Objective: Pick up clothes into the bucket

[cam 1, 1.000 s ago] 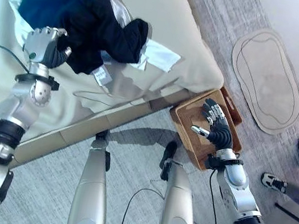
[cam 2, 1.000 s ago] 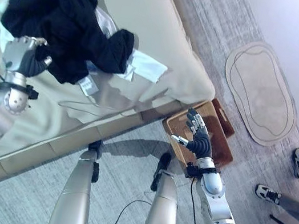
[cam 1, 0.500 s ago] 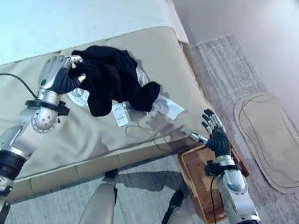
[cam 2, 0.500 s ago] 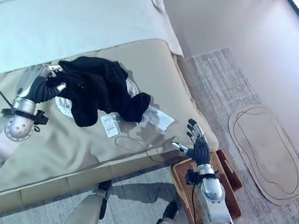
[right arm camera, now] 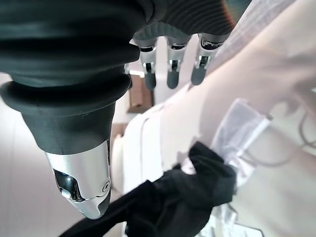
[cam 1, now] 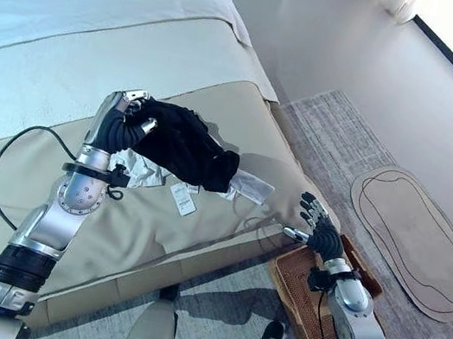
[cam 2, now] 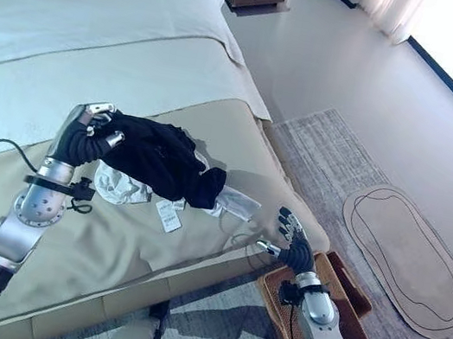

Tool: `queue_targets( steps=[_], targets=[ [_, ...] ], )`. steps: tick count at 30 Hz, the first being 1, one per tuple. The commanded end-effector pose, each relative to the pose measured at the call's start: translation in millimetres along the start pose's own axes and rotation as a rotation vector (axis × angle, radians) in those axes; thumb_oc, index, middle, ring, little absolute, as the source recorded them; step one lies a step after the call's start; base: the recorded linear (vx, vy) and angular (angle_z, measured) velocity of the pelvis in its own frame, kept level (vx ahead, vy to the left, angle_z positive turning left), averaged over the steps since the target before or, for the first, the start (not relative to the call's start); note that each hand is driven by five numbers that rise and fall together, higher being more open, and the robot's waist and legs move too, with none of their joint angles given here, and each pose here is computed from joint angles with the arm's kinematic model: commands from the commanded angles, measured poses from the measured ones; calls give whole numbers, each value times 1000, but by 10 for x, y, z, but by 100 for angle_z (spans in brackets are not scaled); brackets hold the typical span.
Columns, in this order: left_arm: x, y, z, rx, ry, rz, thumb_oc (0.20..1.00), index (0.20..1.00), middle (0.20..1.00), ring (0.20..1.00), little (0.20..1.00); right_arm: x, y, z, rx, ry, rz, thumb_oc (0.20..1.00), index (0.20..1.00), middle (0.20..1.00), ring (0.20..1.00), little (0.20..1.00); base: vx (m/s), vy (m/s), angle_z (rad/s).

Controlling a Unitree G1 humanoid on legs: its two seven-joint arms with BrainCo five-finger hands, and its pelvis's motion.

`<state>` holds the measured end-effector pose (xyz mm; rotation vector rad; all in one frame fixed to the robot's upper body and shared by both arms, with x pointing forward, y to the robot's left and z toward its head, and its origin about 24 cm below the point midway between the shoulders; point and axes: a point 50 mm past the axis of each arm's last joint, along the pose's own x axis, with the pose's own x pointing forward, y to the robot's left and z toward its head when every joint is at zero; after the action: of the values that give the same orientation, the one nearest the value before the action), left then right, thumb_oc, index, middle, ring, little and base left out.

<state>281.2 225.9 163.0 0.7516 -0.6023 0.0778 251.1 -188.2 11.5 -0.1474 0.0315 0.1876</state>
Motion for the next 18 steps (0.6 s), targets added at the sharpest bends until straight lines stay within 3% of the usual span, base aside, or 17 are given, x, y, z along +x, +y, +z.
queue_targets(
  steps=[1,11,18],
  targets=[
    [259,357,267,-64,-175,147,200,200,200,200,200,144,31,281,-63,-128,41,1000,1000,1000,1000,1000,57,-16,1],
    [608,508,908,-140,-469,141,200,200,200,200,200,364,287,530,-260,-204,201,1000,1000,1000,1000,1000,83,-26,4],
    [826,356,1474,-330,-674,56,200,200,200,200,200,602,704,767,-323,-278,339,1000,1000,1000,1000,1000,48,-25,2]
  ],
)
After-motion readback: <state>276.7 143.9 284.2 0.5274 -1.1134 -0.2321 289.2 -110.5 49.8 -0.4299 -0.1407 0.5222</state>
